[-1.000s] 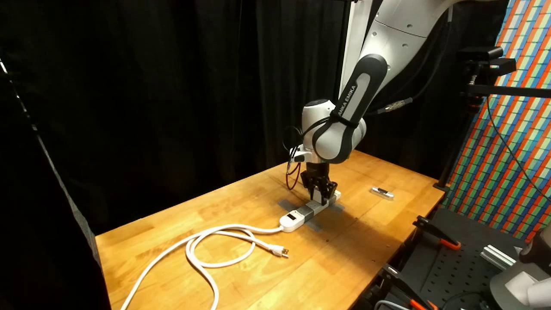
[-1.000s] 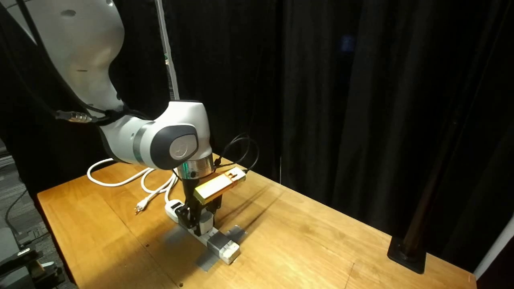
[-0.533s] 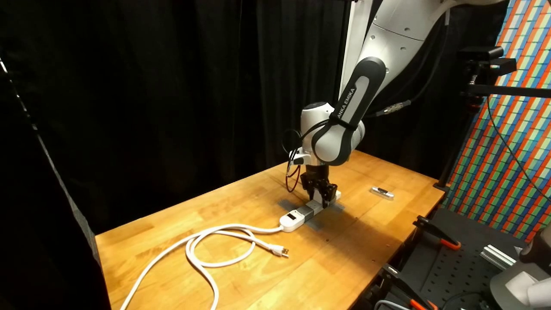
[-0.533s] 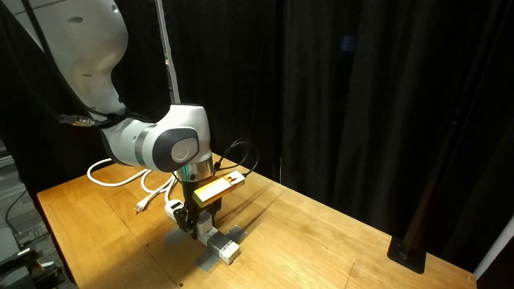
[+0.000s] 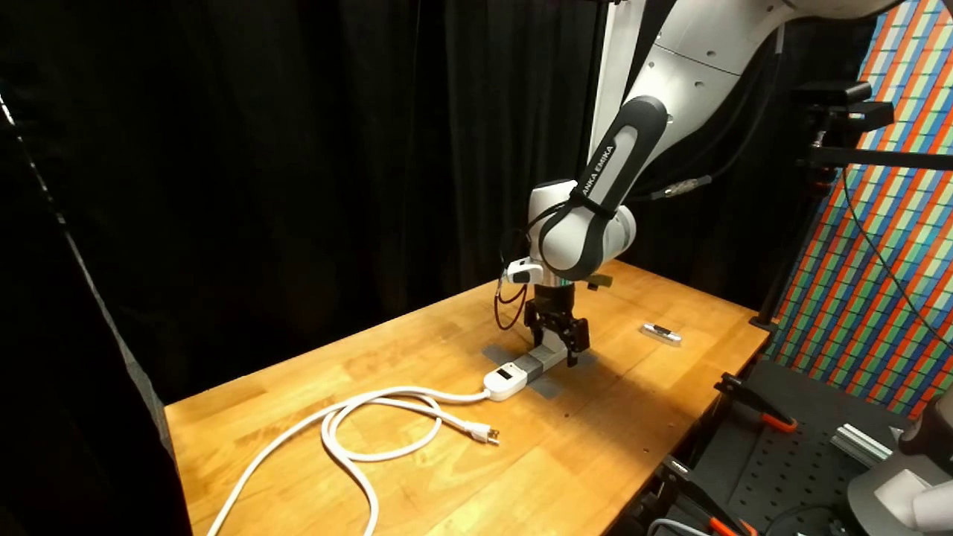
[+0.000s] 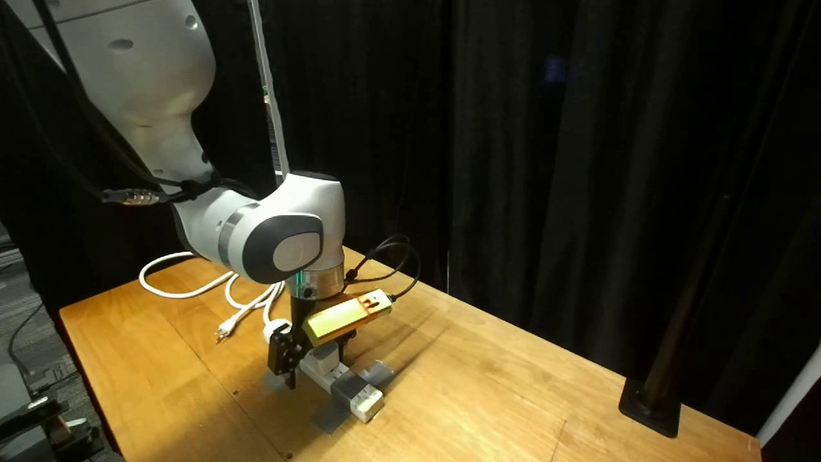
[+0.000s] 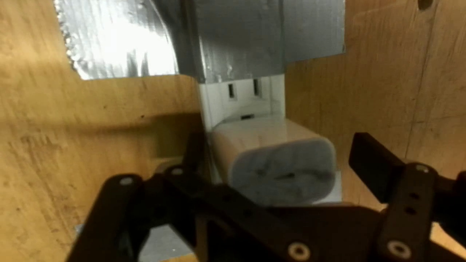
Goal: Plug the charger head into the adapter
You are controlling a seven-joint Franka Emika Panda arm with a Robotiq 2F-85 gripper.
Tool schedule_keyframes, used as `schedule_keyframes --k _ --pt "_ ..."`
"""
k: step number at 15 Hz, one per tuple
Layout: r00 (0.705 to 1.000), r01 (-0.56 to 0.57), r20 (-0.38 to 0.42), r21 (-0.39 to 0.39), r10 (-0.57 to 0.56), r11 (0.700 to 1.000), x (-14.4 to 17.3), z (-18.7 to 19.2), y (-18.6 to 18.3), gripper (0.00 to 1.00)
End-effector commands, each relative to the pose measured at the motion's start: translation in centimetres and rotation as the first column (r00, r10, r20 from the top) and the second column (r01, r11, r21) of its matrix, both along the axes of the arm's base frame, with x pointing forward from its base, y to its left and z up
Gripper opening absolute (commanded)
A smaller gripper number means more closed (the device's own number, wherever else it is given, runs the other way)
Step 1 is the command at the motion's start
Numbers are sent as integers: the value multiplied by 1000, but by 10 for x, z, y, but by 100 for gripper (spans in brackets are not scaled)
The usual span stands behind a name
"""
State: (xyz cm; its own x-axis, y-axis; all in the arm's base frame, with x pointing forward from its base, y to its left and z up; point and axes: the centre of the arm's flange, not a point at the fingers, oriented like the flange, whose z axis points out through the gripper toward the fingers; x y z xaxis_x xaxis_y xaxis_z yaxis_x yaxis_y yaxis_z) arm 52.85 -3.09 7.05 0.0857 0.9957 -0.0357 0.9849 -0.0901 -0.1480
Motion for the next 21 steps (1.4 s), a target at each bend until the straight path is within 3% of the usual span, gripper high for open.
schedule_keyframes --k 1,7,8,9,11,19,21 --pt "998 37 46 60 -40 997 4 31 -4 100" --pt "984 96 140 107 -110 990 14 78 -13 100" --pt "981 104 155 95 -118 990 14 82 -17 94" --pt "980 102 164 84 -115 991 12 85 -20 73" --pt "977 102 177 76 -114 992 8 88 -25 70" --pt "992 52 108 120 -65 991 -10 83 -33 7" --pt "993 34 106 142 -49 989 -12 79 -33 3"
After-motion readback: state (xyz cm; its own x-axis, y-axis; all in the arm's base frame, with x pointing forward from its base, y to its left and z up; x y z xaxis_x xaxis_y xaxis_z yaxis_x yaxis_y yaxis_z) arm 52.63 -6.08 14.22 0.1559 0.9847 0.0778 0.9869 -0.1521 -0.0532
